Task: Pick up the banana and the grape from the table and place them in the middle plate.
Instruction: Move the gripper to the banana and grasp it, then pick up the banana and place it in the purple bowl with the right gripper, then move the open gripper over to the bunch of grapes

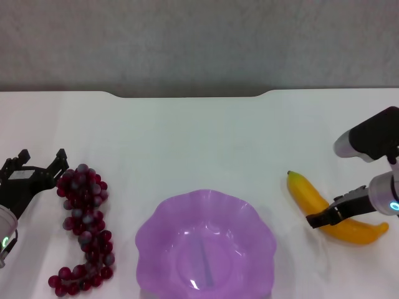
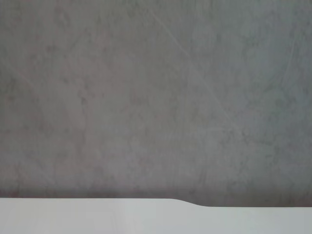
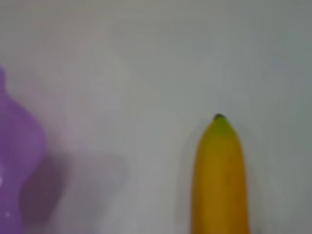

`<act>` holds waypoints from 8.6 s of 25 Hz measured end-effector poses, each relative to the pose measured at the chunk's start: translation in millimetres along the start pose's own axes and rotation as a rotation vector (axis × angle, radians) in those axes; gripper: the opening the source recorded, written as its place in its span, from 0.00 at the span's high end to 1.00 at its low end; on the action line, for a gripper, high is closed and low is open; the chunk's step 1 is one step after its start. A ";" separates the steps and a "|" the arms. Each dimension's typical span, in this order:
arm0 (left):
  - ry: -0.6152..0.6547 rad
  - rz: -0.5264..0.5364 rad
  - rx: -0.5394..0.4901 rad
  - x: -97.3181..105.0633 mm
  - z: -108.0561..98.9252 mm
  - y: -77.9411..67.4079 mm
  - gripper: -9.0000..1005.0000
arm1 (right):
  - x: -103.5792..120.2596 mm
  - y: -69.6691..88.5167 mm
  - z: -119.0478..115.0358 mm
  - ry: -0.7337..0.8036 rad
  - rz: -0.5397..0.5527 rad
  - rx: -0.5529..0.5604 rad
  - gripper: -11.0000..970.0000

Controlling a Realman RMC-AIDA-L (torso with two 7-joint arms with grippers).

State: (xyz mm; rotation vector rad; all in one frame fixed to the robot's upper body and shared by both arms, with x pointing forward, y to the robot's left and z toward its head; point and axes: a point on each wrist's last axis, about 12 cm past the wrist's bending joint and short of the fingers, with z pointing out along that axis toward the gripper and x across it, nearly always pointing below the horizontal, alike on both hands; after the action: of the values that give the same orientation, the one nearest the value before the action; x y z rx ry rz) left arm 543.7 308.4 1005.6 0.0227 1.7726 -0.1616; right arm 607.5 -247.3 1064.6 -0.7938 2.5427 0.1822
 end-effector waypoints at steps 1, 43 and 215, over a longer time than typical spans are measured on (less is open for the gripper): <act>0.000 0.000 0.000 -0.2 0.2 -0.1 0.17 | -0.4 1.2 0.6 0.001 -0.004 -0.002 0.10; 0.007 -0.002 -0.007 2.8 -3.1 1.7 0.17 | -14.2 37.6 -9.2 -0.081 -0.070 -0.094 0.47; 0.775 0.147 0.154 -72.3 35.7 -51.1 0.25 | 96.9 17.3 19.6 -0.852 0.114 0.346 0.08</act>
State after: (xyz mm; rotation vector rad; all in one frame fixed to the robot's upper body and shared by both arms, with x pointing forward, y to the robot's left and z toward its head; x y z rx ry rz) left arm 588.2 258.8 1074.0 0.3688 2.5154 -0.1979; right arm 535.3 -277.0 1001.5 -0.3232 1.7361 0.0830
